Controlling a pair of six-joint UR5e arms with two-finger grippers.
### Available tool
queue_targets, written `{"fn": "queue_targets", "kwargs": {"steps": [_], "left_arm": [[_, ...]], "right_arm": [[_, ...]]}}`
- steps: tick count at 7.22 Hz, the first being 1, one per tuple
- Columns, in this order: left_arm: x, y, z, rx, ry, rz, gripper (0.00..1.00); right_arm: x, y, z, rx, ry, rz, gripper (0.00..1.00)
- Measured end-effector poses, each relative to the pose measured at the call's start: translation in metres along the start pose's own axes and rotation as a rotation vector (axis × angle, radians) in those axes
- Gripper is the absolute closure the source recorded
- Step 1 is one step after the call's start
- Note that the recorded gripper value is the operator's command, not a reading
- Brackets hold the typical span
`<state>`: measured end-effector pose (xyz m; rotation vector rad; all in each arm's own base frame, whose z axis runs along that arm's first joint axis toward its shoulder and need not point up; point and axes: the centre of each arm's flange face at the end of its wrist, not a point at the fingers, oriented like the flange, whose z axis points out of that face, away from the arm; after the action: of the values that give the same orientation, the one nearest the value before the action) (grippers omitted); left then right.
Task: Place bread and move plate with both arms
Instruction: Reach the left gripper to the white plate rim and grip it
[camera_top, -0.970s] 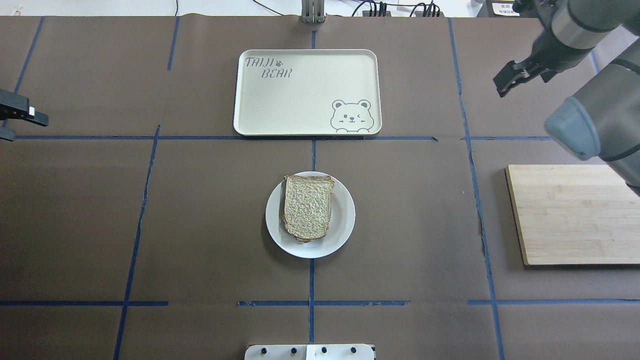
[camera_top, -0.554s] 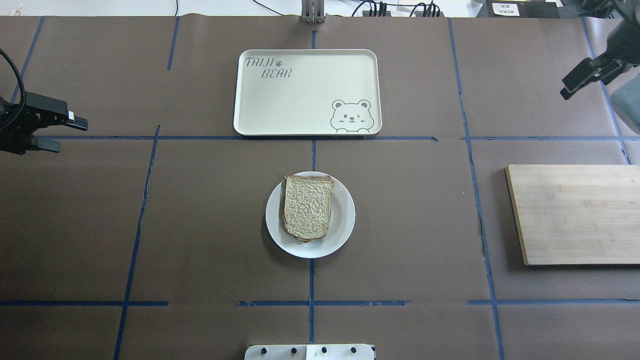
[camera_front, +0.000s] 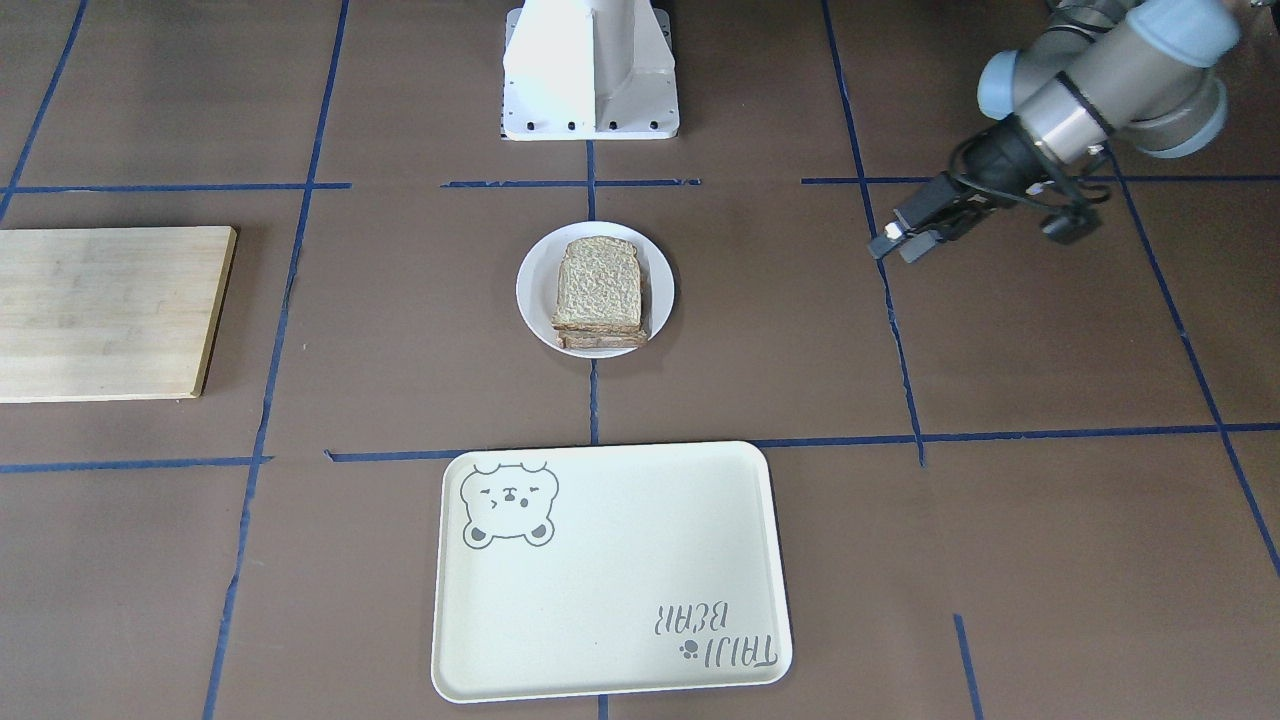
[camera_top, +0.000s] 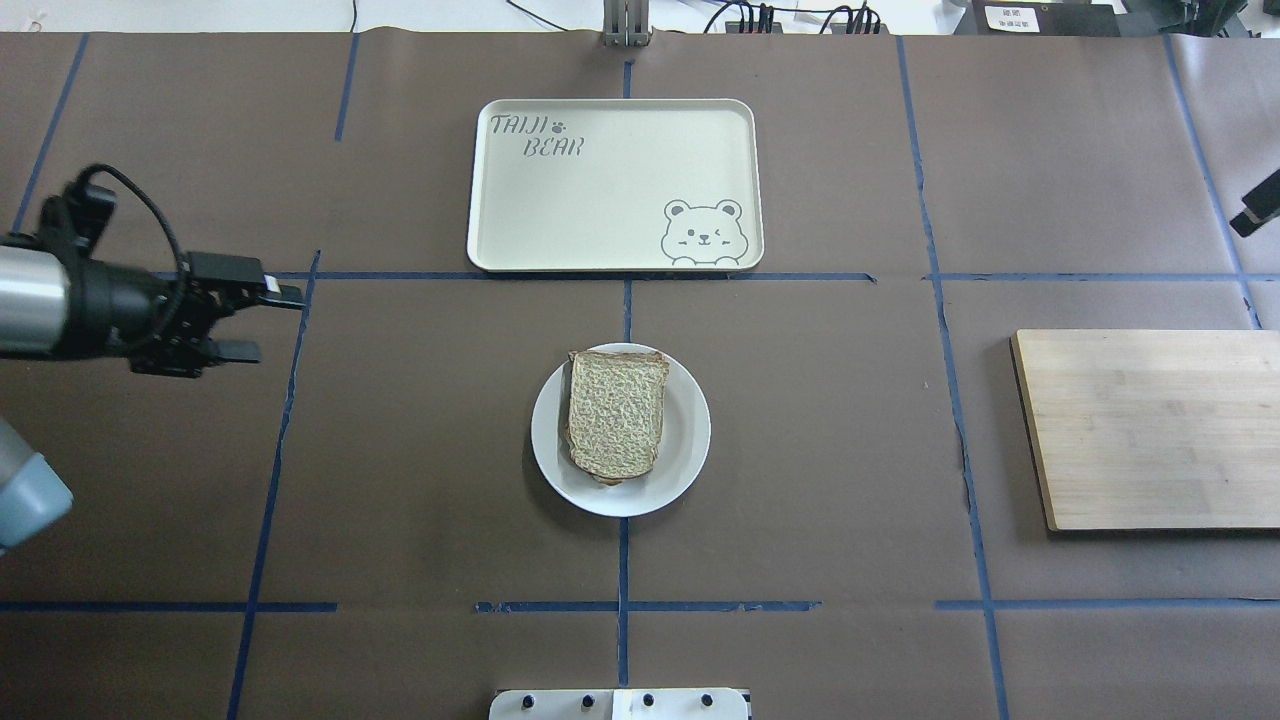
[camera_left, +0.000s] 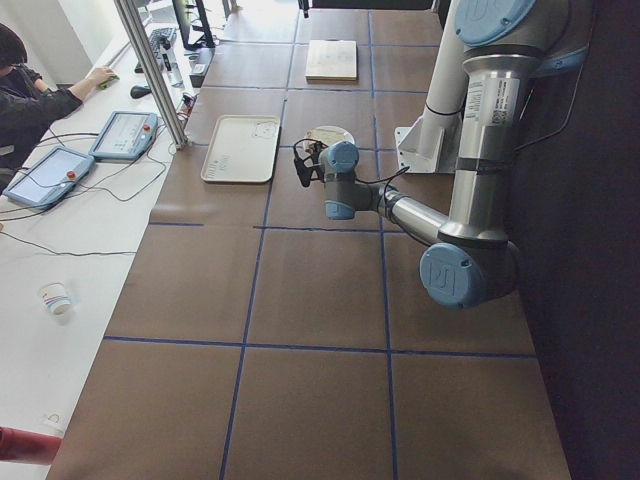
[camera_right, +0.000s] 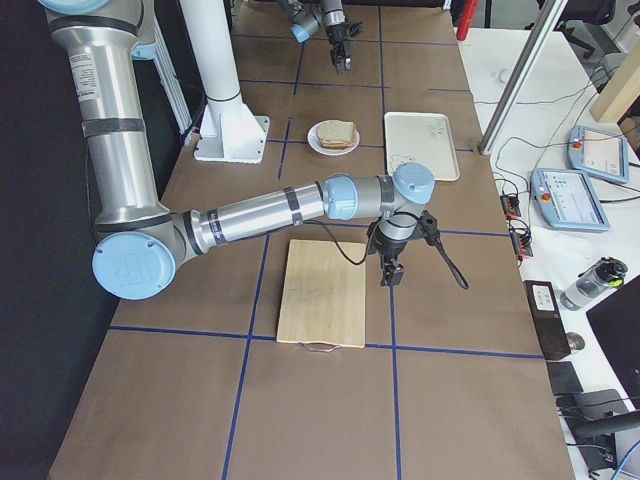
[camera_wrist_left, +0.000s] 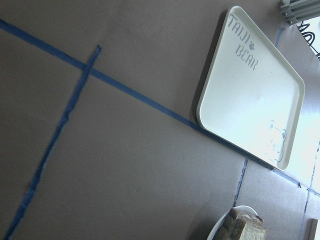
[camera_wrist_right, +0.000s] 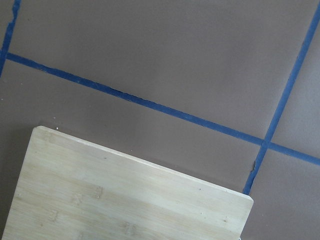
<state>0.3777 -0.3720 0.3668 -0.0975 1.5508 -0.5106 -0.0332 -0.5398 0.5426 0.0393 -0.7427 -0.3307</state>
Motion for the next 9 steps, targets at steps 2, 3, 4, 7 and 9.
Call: {"fn": "queue_targets", "kwargs": {"steps": [2,3,4,7,9], "left_arm": [[0.003,0.039,0.057,-0.039,0.004,-0.022,0.46],[0.005,0.043,0.077,-0.045,-0.001,-0.025,0.52],[0.006,0.043,0.091,-0.047,-0.008,-0.027,0.53],[0.004,0.052,0.121,-0.063,-0.030,-0.029,0.54],[0.002,0.060,0.130,-0.076,-0.038,-0.029,0.54]], "right_arm": [[0.009,0.005,0.000,0.008,0.000,0.009,0.00],[0.012,0.008,0.000,0.016,0.000,0.009,0.00],[0.015,0.011,0.003,0.016,-0.001,0.012,0.00],[0.018,0.013,0.005,0.015,-0.003,0.015,0.00],[0.019,0.014,0.006,0.013,-0.004,0.019,0.00]]}}
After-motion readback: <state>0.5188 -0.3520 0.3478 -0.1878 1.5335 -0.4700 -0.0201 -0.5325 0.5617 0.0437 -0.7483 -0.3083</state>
